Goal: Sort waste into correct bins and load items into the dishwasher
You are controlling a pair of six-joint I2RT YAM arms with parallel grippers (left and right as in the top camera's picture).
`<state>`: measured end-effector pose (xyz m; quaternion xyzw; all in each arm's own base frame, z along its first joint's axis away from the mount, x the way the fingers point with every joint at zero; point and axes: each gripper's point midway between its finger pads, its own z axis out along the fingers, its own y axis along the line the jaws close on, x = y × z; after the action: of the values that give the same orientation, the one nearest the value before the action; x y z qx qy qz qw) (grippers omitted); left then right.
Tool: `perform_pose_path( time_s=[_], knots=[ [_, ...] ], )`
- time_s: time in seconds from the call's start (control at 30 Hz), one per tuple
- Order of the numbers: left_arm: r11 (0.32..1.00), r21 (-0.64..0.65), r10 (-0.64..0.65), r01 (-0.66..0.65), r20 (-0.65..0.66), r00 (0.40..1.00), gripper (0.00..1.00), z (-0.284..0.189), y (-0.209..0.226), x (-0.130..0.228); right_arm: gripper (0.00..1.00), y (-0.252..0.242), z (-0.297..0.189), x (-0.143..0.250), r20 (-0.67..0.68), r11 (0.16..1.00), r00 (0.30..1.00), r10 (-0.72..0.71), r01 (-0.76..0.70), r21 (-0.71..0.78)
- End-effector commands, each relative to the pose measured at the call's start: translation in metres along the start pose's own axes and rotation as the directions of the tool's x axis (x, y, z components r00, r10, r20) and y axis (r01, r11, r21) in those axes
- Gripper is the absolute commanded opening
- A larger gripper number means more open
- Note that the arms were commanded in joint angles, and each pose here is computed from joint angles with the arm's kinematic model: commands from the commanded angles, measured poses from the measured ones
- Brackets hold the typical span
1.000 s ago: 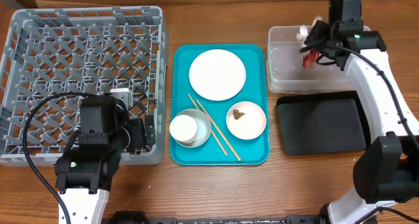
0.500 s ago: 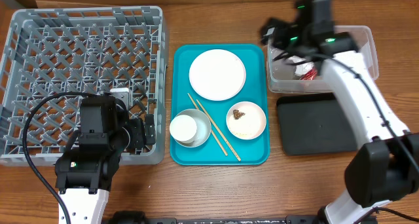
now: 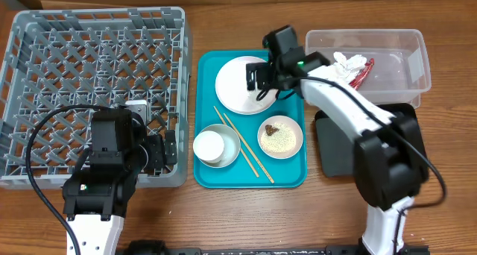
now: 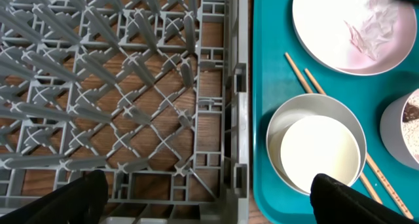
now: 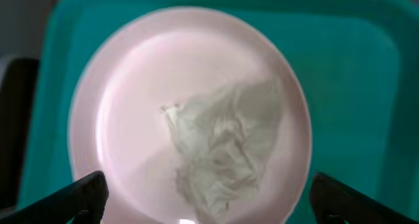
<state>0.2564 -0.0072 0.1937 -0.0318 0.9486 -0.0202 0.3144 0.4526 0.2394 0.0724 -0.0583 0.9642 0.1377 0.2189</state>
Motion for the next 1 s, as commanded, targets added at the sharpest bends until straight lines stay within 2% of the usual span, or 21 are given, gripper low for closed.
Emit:
perform_pose_path(
  time_s=[0.0,0.13,0.2,0.23,0.3,0.37,0.8,0.87,0.97],
  knots=[
    [1.000,-0.007,0.019,-0.019,0.035,0.999,1.00,-0.007,0.001,-0.010,0.99,0.004,0.021,0.014,-0.031,1.000,0.999,-0.026,0.026,0.014],
    [1.000,-0.007,0.019,-0.019,0.031,0.999,1.00,-0.007,0.001,-0.009,0.96,0.009,0.036,0.021,-0.044,0.999,0.998,-0.039,0.039,0.011],
    [1.000,-0.007,0.019,-0.019,0.032,0.999,1.00,-0.007,0.001,-0.009,0.89,0.009,0.039,0.025,-0.053,0.999,0.998,-0.041,0.041,0.013],
    [1.000,-0.007,0.020,-0.020,0.032,0.999,1.00,-0.007,0.001,-0.010,0.81,0.009,0.042,0.026,-0.059,0.999,0.998,-0.028,0.029,0.015],
    [1.000,-0.007,0.019,-0.019,0.032,0.999,1.00,-0.007,0.001,-0.009,0.77,0.008,0.043,0.028,-0.062,1.000,0.998,-0.014,0.015,0.018],
    [1.000,-0.007,0.019,-0.019,0.031,0.999,1.00,-0.007,0.001,-0.009,0.69,0.007,0.043,0.029,-0.070,1.000,0.997,-0.013,0.015,0.021],
    [1.000,0.000,0.019,-0.019,0.025,1.000,1.00,-0.007,0.000,-0.008,0.66,-0.004,0.059,0.049,-0.125,0.997,0.991,0.053,-0.045,0.064],
    [1.000,-0.001,0.019,-0.019,0.024,1.000,1.00,-0.007,0.000,-0.007,0.54,-0.005,0.060,0.050,-0.128,0.997,0.990,0.053,-0.045,0.065],
    [1.000,-0.001,0.019,-0.019,0.024,1.000,1.00,-0.007,0.000,-0.007,0.31,-0.005,0.060,0.050,-0.127,0.997,0.990,0.053,-0.045,0.065]
  ],
)
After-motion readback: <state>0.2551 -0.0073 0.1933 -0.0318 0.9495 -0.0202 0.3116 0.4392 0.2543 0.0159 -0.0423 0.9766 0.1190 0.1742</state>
